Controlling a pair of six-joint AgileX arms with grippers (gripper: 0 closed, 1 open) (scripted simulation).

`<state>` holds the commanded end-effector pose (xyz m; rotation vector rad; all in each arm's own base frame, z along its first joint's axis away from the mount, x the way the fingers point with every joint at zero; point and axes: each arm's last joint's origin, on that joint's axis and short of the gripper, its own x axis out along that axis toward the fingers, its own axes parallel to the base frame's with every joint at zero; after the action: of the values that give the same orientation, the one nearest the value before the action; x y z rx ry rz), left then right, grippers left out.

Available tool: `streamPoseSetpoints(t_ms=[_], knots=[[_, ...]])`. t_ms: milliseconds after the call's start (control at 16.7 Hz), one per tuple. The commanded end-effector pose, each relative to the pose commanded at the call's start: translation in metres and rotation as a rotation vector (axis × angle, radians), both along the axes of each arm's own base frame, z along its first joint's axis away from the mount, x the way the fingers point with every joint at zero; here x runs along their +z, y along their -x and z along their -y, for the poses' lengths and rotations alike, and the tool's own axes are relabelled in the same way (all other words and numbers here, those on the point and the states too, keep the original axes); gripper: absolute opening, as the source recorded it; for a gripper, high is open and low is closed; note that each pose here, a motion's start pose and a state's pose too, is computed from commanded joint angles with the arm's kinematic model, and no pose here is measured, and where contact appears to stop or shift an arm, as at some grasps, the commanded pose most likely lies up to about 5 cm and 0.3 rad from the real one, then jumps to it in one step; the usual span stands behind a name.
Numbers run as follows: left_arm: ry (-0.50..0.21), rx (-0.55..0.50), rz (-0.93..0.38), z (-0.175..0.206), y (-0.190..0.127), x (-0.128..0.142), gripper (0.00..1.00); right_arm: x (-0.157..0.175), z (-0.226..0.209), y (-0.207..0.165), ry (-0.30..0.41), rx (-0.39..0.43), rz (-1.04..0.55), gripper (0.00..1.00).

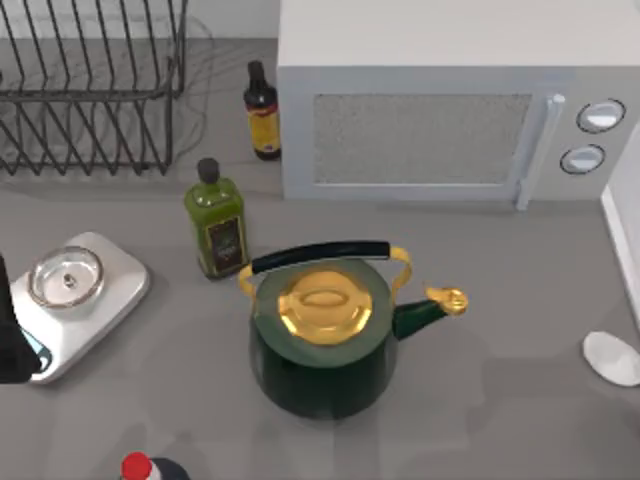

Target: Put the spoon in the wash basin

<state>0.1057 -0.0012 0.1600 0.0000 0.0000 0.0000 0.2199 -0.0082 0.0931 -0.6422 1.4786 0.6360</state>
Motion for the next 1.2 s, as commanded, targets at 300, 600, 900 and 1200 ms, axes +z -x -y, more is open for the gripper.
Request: streamPoseSetpoints(t_ms=[300, 600, 900, 1200], knots=[[0.000, 0.000, 0.000, 0.000, 0.000, 0.000, 1.00, 0.000, 0.000, 0.000, 0.000, 0.000, 0.000, 0.47], [0.000, 0.000, 0.000, 0.000, 0.000, 0.000, 1.00, 0.000, 0.000, 0.000, 0.000, 0.000, 0.000, 0.10], [0.000, 0.000, 0.000, 0.000, 0.000, 0.000, 1.00, 0.000, 0.000, 0.000, 0.000, 0.000, 0.000, 0.00], [0.000, 0.000, 0.000, 0.000, 0.000, 0.000, 1.00, 0.022, -0.001, -0.001, -0.018, -0.018, 0.014, 0.00]])
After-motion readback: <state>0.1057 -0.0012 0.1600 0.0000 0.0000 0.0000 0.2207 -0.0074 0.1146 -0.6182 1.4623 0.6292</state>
